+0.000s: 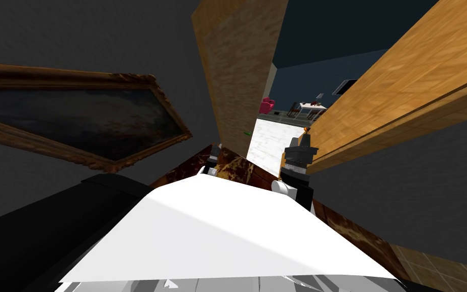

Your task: Push the door open

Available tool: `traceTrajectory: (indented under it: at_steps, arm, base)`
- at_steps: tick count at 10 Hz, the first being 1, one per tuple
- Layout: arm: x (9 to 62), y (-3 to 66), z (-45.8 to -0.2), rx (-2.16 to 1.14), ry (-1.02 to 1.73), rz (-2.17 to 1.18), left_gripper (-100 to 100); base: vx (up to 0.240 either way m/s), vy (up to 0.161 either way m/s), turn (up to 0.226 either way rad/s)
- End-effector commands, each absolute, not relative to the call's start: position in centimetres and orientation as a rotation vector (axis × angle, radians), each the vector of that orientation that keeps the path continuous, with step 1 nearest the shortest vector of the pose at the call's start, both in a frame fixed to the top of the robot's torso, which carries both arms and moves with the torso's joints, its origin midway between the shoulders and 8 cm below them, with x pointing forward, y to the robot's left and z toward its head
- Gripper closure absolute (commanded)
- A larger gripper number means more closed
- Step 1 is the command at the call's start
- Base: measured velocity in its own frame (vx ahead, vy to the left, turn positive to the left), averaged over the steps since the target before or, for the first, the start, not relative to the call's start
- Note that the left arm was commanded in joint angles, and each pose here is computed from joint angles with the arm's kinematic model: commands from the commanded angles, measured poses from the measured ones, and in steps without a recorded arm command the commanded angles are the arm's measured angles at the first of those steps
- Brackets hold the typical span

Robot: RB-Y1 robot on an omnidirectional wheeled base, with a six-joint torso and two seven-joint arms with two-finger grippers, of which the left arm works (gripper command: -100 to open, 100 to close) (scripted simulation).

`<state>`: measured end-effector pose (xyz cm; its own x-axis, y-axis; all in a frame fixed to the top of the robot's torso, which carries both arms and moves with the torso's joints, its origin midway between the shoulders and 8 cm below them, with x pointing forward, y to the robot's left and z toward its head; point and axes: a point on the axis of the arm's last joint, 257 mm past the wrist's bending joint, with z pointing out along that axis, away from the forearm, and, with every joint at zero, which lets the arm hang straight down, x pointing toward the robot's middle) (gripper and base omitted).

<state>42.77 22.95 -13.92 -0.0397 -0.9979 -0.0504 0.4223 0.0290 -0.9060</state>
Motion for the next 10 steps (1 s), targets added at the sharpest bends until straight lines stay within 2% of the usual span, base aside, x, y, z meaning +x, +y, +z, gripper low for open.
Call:
traceTrajectory:
  at_steps: [1, 10]
  arm:
    - [43.1, 22.8, -15.0, -0.843, 0.953, -1.392, -100]
    - [44.2, 21.1, -21.6, -0.912, 1.056, -1.393, -100]
  base:
    - [0.109, 0.002, -0.053]
    - [0.103, -0.008, -0.060]
